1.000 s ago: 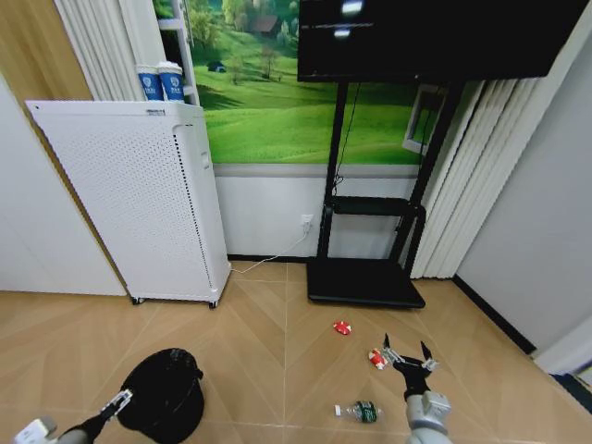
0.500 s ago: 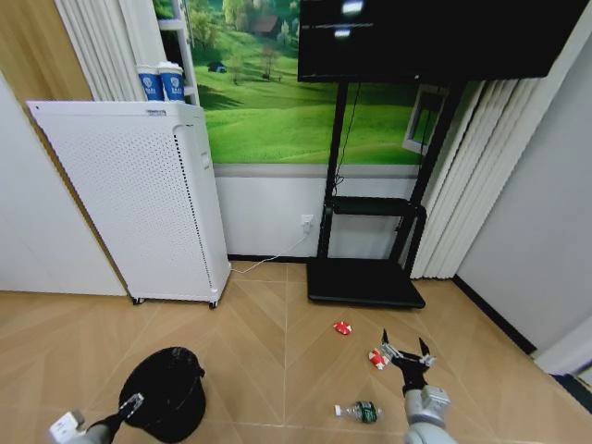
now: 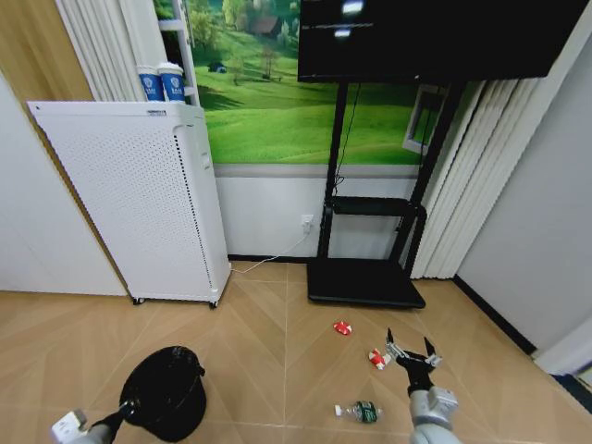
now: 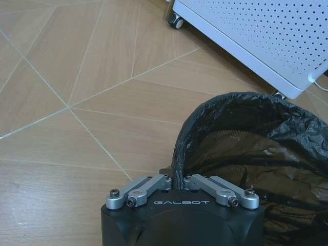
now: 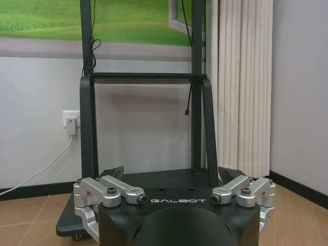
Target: Pick up the trash bin and place the garbage on the floor into it.
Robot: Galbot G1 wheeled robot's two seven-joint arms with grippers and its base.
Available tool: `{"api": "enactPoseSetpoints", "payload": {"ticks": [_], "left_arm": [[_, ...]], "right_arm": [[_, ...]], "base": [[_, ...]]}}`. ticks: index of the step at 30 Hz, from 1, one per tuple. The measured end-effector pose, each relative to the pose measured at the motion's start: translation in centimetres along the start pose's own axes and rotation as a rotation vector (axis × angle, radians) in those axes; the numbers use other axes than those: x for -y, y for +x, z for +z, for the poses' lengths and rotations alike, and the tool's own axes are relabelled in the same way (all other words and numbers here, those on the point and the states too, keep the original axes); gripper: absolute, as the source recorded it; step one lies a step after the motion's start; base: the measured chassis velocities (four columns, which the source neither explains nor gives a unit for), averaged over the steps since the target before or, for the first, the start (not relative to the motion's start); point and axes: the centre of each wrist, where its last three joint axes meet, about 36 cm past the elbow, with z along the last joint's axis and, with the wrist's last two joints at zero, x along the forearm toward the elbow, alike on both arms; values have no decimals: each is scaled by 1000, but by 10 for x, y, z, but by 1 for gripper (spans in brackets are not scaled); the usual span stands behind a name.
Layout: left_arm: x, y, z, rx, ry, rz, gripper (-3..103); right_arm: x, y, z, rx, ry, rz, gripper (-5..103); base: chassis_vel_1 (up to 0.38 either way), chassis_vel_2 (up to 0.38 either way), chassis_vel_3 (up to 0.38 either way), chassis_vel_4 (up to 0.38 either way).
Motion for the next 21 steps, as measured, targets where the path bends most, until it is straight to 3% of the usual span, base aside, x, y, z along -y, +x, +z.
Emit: {"api": "enactPoseSetpoints", "payload": {"ticks": [5,8,9,12,13,14,16,18,19,21], "left_arm": [[-5,-1,2,40,-20,2,3],[-16,-3,1,181,-126,51,3],[-16,-3,1,181,-126,51,3],[-21,-7,-3,330,-267,103,3],[-21,-7,-3,330,-267,103,3],[-22,-7,-8,397,-334,104,3],[-22,-7,-12,429,-367,106,3],[-24,-8,-27,522,-473,125,3],[-24,-8,-27,522,-473,125,3],[-24,-11,-37,590,-539,144,3]], "right_arm": [[0,0,1,3,2,1,100],[1,0,4,0,8,5,100],[1,0,4,0,8,5,100],[-3,2,10,-12,31,24,100],[-3,2,10,-12,31,24,100],[-6,6,14,-26,56,21,100],[-7,10,16,-44,85,11,100],[-11,23,22,-91,169,-64,100],[-11,23,22,-91,169,-64,100],[-16,24,32,-105,235,-129,100]], "base": [[0,0,0,0],[0,0,0,0],[0,0,0,0],[0,0,0,0],[0,0,0,0],[0,0,0,0],[0,0,0,0],[0,0,0,0],[0,0,0,0],[0,0,0,0]]}}
